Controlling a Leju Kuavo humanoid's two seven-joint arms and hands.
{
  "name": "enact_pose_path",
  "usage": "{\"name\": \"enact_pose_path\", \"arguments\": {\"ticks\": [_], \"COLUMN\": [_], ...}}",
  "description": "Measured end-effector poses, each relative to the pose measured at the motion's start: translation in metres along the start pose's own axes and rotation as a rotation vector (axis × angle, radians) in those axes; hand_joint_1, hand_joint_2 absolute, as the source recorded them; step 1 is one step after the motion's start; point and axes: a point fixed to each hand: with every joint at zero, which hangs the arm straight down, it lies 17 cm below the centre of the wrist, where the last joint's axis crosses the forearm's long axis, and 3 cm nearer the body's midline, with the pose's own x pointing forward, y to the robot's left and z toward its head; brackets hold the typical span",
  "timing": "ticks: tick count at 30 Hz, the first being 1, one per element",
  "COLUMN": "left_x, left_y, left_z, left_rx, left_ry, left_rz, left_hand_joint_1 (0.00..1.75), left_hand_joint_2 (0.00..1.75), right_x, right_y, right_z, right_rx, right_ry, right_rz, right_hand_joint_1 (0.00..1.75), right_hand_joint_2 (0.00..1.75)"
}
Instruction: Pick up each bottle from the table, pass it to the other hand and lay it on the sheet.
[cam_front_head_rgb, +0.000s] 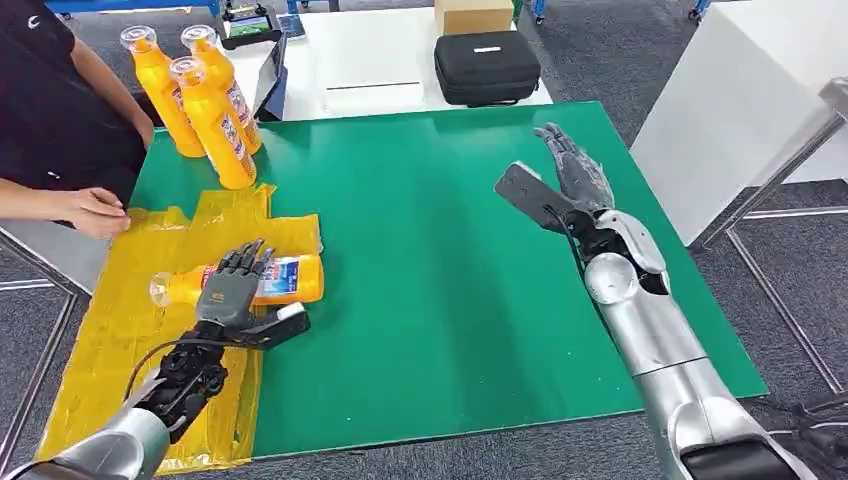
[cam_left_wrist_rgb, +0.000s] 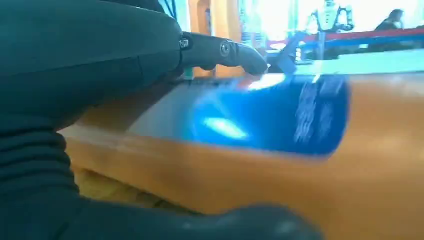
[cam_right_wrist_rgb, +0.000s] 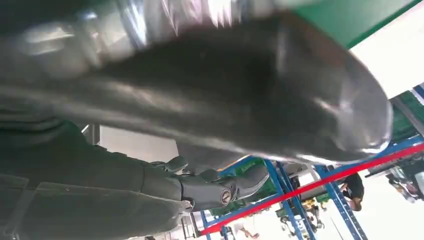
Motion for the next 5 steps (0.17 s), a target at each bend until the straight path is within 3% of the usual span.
{"name": "enact_pose_path", "arguments": {"ticks": [5], "left_x": [0.011], "left_y": [0.045], "left_z": [-0.017], "left_rx": [0.150], "left_ry": [-0.009], "left_rz": [0.265], "left_hand_joint_1": [0.00], "left_hand_joint_2": [0.00], "right_x": [0.004], "right_y": [-0.003], "right_z": [0.000], "right_rx": [-0.025], "right_ry": [-0.036], "right_rz": [-0.035], "right_hand_joint_1": [0.00], "right_hand_joint_2": [0.00]}}
